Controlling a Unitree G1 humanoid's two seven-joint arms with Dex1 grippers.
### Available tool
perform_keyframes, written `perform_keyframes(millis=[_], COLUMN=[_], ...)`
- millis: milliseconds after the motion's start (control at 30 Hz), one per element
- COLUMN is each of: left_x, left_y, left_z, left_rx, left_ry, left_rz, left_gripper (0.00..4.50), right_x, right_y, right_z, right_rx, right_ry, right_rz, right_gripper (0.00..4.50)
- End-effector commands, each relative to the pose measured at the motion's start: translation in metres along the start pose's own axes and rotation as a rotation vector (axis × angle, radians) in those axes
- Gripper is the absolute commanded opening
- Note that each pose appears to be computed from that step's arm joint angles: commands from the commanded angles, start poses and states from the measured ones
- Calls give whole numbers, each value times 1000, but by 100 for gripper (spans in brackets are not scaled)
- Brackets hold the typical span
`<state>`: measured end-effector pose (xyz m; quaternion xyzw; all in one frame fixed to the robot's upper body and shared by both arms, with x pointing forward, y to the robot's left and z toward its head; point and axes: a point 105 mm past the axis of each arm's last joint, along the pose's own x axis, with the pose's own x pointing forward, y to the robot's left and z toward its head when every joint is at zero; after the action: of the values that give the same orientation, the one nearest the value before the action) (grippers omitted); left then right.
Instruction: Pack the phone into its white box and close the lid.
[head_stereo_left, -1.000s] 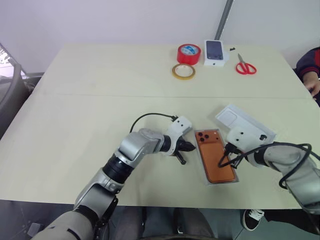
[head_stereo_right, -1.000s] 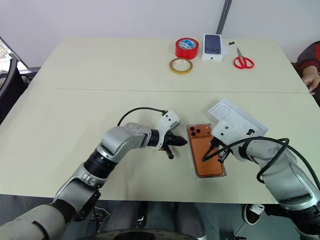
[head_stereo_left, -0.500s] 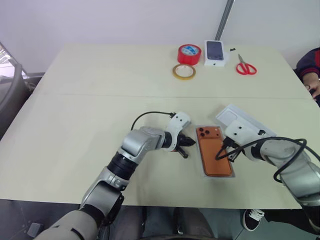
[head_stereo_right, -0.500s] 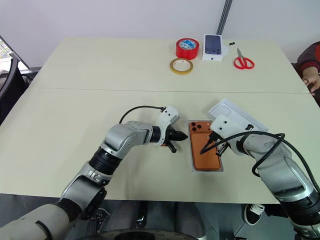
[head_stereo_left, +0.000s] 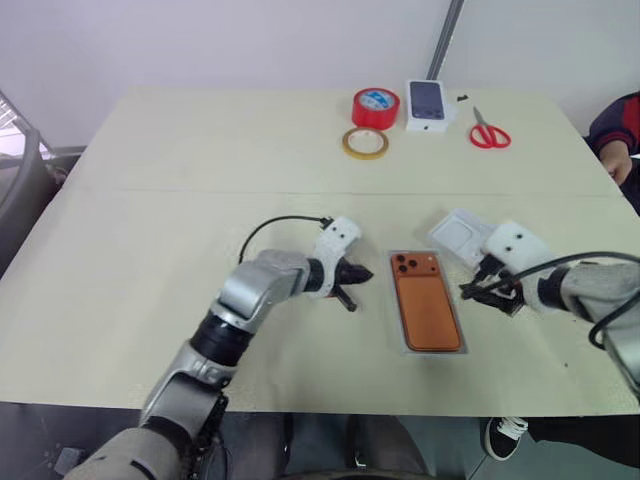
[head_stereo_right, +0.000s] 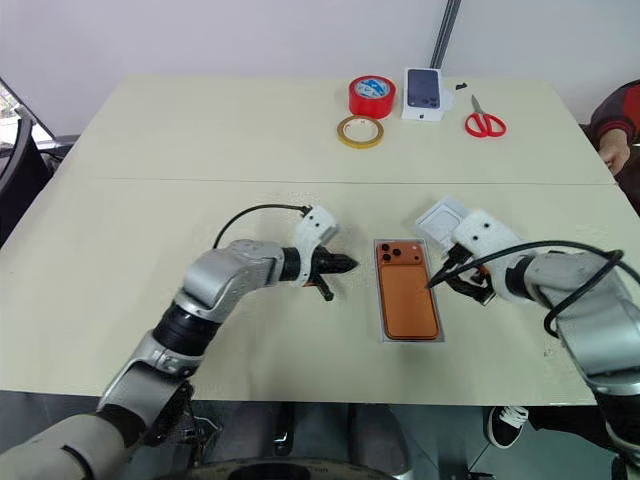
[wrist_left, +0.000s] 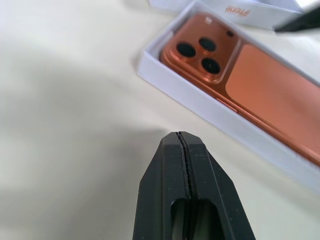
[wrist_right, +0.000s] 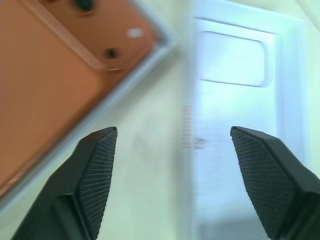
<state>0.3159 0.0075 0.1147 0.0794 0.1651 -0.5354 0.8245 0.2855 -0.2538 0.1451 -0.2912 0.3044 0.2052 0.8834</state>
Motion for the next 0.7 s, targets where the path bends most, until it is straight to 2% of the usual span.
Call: perform_keyframes(millis=[33, 267, 333, 400, 533, 700], left_x=[-24, -62, -70, -74, -77, -80], left_y=[-18, -33, -38, -40, -41, -32], left_z=[24, 16, 12, 8, 4, 2], left_rx=[218, 373, 393, 390, 397, 381], left_ry=[-142, -169, -174, -172, -173, -182], left_rz=[-101, -244, -275, -283, -276, -210], left_gripper=[0, 0, 0, 0, 0, 0], right_x=[3, 24, 27, 28, 28, 14], right_y=[-8, -17, -17, -17, -16, -20], right_z=[-1, 1, 2, 2, 4, 16], right_rx=[82, 208, 220, 217, 222, 276], right_ry=[-2, -17, -17, -10, -14, -65], right_rz=[18, 70, 89, 93, 99, 79], right_gripper=[350, 350, 297, 222, 2, 2])
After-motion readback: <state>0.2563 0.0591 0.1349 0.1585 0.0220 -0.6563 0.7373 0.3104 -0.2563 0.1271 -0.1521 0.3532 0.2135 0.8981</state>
